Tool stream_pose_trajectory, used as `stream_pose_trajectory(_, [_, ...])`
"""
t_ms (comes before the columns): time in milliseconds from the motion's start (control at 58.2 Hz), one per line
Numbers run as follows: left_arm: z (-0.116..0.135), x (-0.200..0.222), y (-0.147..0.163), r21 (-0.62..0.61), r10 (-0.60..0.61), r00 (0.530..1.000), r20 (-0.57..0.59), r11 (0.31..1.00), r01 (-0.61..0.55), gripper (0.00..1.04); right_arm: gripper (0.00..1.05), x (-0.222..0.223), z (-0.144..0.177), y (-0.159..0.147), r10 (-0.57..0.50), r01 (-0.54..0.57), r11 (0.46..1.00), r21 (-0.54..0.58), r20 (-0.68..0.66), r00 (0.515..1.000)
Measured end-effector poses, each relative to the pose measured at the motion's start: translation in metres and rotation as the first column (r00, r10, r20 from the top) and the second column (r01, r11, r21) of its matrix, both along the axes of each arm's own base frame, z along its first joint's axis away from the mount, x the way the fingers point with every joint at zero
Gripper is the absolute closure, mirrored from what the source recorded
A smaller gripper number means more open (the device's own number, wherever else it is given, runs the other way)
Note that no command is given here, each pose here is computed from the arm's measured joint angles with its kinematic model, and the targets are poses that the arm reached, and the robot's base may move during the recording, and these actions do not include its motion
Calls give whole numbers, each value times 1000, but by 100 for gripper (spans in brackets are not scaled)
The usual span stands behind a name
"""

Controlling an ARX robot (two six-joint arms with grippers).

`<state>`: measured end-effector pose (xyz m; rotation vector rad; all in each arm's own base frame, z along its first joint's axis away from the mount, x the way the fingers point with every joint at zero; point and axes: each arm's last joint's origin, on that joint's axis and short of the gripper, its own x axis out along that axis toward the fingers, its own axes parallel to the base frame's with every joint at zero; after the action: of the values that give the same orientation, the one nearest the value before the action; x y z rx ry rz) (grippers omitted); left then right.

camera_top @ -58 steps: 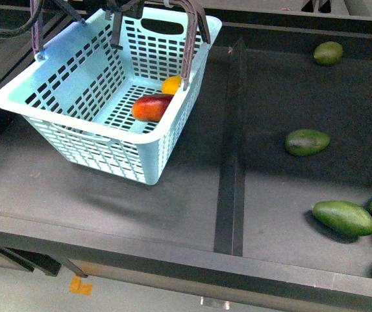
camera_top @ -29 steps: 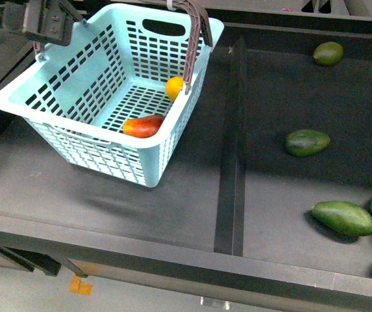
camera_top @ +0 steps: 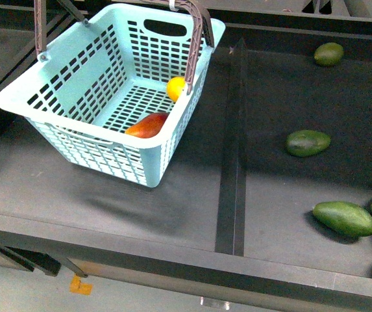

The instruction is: Pick lemon and mango into basket

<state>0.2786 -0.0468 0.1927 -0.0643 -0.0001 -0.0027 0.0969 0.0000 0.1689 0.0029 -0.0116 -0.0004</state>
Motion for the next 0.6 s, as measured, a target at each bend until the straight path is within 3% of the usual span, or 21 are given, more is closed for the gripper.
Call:
stream_pose_trajectory(52, [-5, -13, 5, 22, -6, 1000, -12, 1000, 6, 101, 9, 0, 0, 0, 0, 0, 1000, 0, 0, 1000])
stream_pose_trajectory(601, [-31, -103, 45, 51, 1, 1000, -20, 999, 0, 101, 9, 0, 0, 0, 0, 0, 1000, 0, 0, 1000])
